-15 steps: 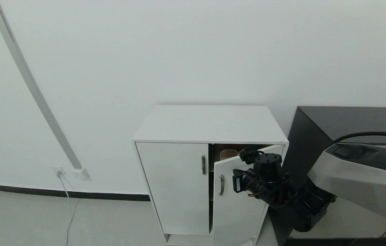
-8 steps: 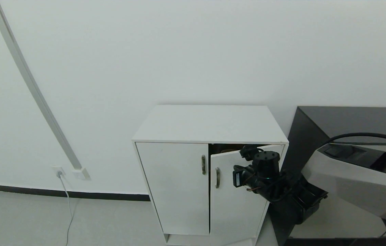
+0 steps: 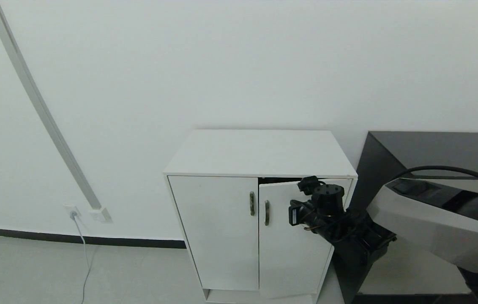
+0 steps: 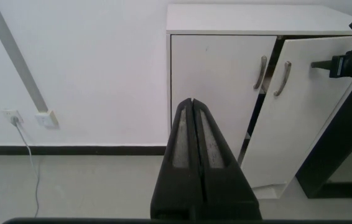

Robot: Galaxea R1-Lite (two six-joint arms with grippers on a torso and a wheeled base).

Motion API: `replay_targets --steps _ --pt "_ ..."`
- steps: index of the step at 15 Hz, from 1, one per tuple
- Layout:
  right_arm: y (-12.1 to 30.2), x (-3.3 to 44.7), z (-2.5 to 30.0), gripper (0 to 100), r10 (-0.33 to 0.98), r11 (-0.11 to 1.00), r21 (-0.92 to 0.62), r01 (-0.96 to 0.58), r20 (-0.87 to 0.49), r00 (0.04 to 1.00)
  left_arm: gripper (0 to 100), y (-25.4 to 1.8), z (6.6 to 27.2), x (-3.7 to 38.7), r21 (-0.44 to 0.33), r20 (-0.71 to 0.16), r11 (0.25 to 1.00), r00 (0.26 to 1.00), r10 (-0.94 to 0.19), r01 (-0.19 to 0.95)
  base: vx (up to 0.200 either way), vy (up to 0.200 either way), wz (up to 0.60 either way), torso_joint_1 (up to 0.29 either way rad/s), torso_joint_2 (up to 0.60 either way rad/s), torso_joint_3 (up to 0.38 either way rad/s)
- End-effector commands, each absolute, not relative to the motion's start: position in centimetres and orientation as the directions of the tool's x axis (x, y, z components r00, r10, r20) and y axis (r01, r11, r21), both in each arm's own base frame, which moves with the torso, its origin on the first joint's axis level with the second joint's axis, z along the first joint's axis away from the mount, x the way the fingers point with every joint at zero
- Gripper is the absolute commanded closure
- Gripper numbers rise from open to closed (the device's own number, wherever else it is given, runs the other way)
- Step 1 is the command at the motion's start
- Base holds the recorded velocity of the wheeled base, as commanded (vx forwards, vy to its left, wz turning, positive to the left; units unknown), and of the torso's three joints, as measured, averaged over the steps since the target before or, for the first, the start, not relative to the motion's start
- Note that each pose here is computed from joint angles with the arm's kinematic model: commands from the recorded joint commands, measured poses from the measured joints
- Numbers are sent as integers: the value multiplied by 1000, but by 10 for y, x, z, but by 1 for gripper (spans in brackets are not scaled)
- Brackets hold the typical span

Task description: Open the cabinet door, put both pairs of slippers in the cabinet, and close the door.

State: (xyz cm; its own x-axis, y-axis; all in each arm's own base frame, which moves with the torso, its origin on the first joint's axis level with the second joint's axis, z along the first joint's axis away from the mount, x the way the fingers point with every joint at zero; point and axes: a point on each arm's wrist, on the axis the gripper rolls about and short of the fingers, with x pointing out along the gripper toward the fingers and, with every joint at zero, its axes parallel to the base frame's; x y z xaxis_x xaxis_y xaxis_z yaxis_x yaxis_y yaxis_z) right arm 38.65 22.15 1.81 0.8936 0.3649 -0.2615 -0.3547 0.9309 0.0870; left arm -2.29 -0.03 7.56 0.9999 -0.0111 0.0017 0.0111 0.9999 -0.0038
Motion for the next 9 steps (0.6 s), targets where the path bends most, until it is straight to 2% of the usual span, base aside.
replay_targets --steps 1,9 --pt "222 390 14 100 362 932 87 -352 -263 894 100 0 75 -23 -5 0 1000 1000 -11 11 0 0 0 0 0 0" --pt "223 399 16 100 359 933 91 -347 -236 903 100 0 75 -23 -3 0 1000 1000 -11 11 0 0 0 0 0 0"
